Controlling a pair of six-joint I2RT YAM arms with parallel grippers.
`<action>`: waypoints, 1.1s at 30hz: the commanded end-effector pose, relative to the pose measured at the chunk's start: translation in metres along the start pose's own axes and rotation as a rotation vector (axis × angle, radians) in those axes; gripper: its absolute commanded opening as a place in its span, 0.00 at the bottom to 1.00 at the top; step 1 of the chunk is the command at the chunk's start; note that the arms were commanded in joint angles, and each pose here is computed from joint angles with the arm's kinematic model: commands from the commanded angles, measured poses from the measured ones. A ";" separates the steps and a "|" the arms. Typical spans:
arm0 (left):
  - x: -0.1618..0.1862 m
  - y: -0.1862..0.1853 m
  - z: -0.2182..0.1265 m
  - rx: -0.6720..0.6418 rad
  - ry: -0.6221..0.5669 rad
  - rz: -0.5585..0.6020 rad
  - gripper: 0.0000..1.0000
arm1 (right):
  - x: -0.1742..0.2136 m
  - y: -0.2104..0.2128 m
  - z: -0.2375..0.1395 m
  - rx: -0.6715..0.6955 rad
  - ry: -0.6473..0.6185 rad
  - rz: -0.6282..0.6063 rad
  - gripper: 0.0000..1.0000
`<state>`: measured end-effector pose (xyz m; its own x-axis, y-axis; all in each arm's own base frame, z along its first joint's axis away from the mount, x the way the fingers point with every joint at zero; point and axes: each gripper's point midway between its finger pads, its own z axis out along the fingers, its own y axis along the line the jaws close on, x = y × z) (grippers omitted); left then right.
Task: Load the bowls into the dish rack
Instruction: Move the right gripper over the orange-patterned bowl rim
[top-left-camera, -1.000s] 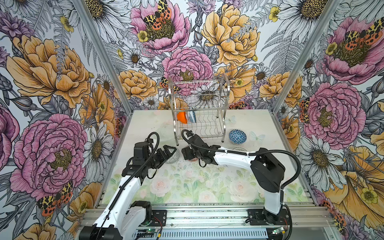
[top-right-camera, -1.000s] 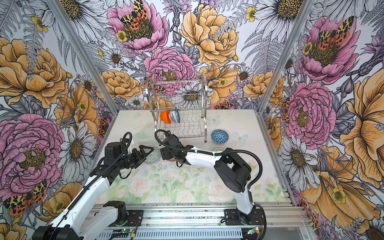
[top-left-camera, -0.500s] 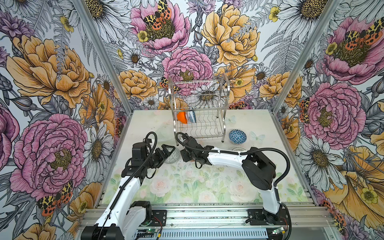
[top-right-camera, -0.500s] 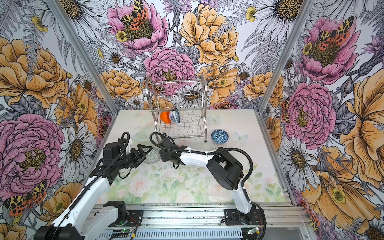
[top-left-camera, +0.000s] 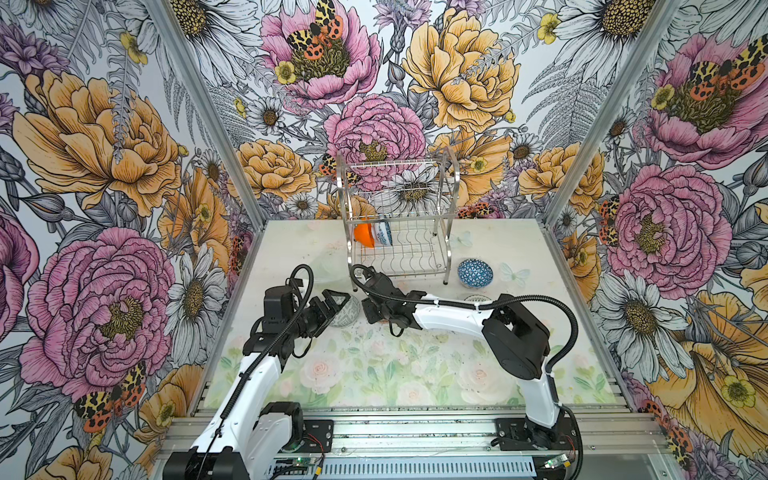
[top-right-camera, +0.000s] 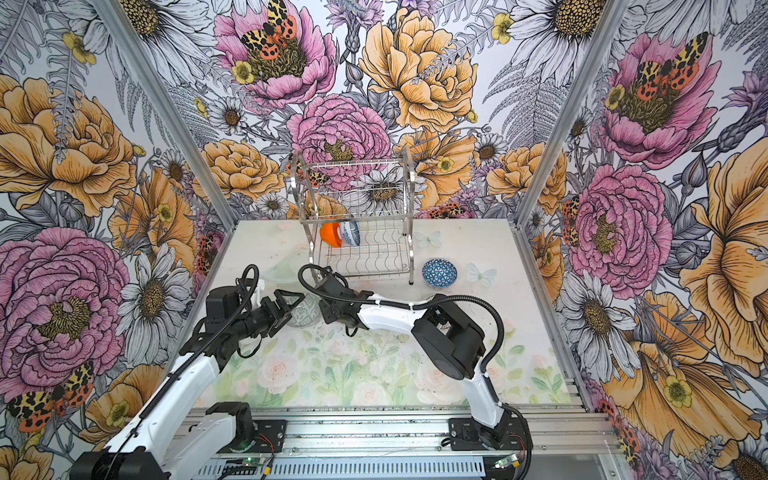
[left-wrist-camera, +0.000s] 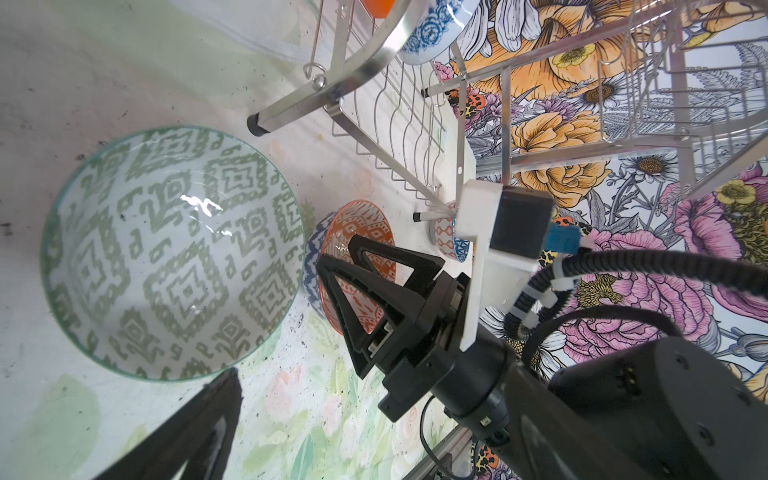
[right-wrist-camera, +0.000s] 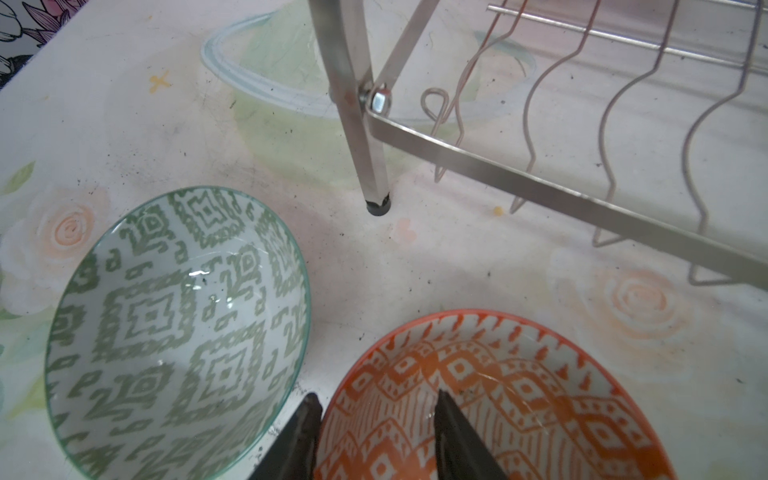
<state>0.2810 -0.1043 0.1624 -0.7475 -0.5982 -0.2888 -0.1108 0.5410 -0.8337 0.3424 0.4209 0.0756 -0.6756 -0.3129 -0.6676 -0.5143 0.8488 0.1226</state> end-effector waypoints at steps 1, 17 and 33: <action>-0.001 -0.003 -0.001 0.031 -0.007 0.003 0.99 | 0.004 0.005 0.005 -0.004 0.022 -0.011 0.46; -0.002 -0.003 -0.002 0.033 -0.016 0.000 0.99 | 0.007 0.013 0.006 -0.011 0.041 -0.023 0.44; -0.003 -0.004 -0.002 0.039 -0.018 0.000 0.99 | 0.016 0.000 0.009 0.056 0.078 -0.059 0.28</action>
<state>0.2820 -0.1039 0.1618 -0.7416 -0.6054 -0.2890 -0.1091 0.5338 -0.8385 0.3337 0.4250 0.0584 -0.6946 -0.3772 -0.6126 -0.5341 0.8409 0.0879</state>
